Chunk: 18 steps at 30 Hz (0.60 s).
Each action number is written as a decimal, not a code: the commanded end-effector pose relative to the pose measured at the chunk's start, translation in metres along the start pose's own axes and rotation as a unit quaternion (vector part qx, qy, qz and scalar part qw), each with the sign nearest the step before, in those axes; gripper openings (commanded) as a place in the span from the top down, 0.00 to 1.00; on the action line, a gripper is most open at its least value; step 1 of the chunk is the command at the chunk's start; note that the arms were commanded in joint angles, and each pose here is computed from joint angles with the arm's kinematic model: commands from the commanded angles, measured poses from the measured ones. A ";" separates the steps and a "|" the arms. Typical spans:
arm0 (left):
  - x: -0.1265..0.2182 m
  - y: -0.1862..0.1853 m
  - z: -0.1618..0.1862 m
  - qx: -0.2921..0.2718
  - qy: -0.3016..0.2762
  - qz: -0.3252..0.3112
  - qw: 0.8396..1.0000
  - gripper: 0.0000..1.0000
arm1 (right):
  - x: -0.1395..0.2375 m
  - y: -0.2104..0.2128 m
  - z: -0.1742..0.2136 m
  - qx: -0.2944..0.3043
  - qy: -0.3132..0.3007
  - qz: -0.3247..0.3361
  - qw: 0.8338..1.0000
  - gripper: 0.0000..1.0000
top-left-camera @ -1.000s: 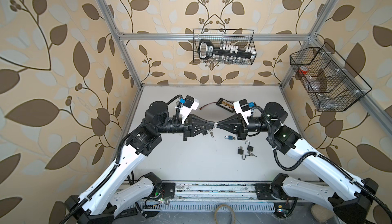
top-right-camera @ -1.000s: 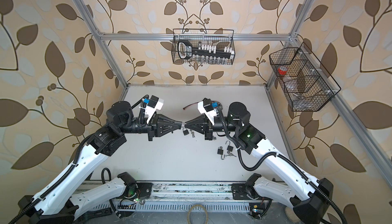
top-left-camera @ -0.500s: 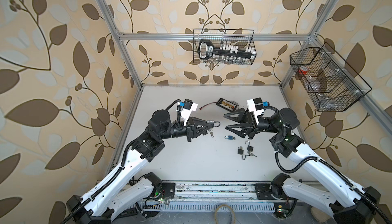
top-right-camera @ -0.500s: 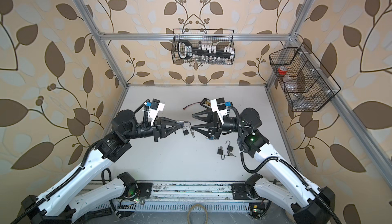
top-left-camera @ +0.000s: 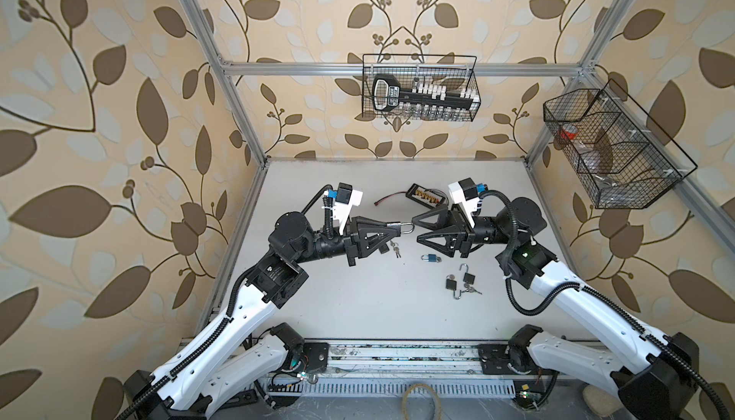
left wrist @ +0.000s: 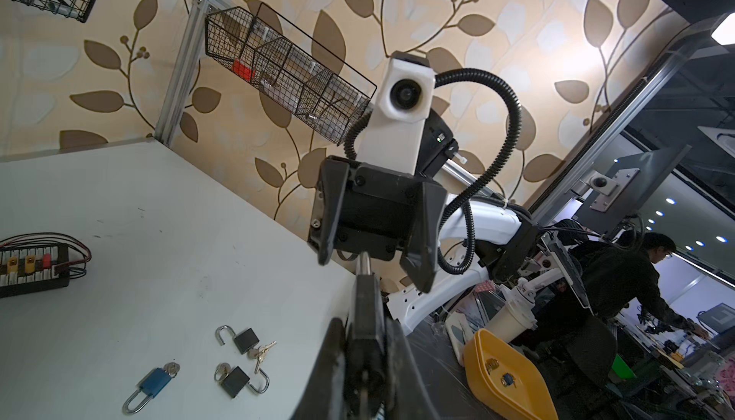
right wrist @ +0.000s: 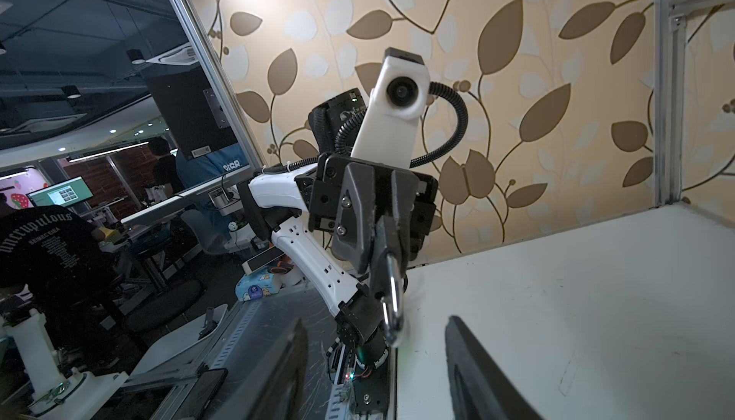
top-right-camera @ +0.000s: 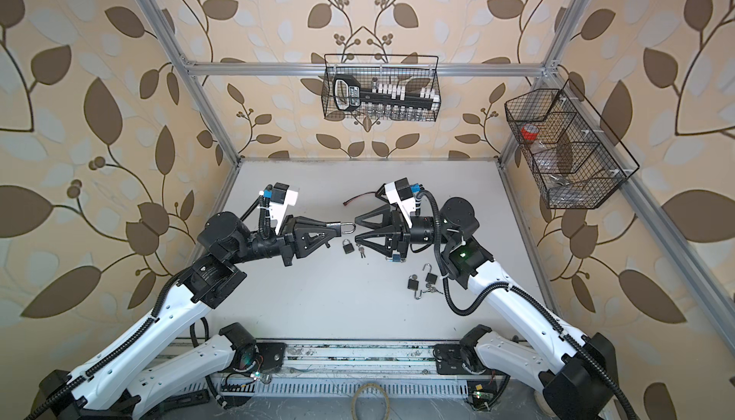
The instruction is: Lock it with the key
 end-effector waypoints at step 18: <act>-0.001 -0.014 -0.014 -0.028 -0.016 0.040 0.999 1.00 | -0.003 0.008 -0.009 -0.002 0.012 -0.017 1.000 0.76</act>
Point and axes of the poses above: each gripper's point midway between its finger pads, its own x axis back along the fingers, its own y axis along the line the jaws close on, z = x × y, the point moved 6 cm from there along x, back along the fingers, and after that the axes turned 8 degrees about -x, right-handed, at the moved point
